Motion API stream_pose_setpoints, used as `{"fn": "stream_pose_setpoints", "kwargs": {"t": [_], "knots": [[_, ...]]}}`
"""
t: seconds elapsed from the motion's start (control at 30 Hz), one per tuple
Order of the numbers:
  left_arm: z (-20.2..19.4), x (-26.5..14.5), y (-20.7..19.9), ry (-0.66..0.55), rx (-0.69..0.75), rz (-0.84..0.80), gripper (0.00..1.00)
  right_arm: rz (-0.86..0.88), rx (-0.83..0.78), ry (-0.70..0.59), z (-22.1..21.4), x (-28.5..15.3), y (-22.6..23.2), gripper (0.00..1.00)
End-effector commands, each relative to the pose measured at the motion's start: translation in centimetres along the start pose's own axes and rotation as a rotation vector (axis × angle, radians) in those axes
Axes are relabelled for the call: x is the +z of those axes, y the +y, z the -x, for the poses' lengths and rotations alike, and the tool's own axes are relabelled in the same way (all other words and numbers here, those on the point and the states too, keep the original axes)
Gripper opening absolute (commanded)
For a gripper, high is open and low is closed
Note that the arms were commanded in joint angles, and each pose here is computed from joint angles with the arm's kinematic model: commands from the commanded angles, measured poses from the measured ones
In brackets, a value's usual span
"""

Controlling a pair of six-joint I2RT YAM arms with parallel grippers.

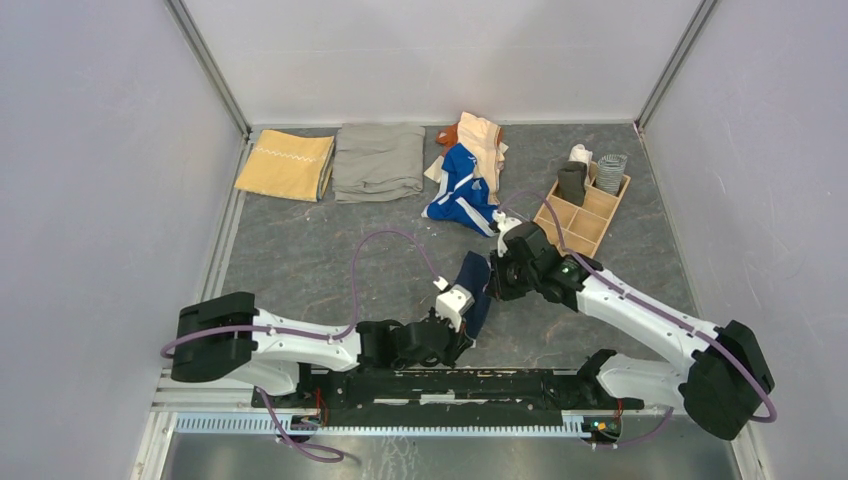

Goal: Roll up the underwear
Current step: Fold the underwear at the center of the board.

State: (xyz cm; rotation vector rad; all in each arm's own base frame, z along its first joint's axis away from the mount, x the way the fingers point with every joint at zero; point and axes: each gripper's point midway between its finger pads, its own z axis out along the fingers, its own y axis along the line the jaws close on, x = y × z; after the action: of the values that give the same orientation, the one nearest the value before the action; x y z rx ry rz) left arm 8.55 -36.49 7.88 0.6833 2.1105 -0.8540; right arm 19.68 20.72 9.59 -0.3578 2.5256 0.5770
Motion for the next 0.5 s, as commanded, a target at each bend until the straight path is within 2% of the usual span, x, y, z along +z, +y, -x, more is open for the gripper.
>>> {"fn": "stream_pose_setpoints", "kwargs": {"t": [0.0,0.47], "knots": [[-0.2,-0.9,0.7,-0.012,-0.067,-0.013,0.02,-0.013,-0.012,-0.123,4.5,0.1,1.0,0.0],[-0.5,-1.7,4.8,-0.062,-0.121,0.046,0.02,-0.008,-0.058,-0.072,5.8,3.0,2.6,0.0]]}}
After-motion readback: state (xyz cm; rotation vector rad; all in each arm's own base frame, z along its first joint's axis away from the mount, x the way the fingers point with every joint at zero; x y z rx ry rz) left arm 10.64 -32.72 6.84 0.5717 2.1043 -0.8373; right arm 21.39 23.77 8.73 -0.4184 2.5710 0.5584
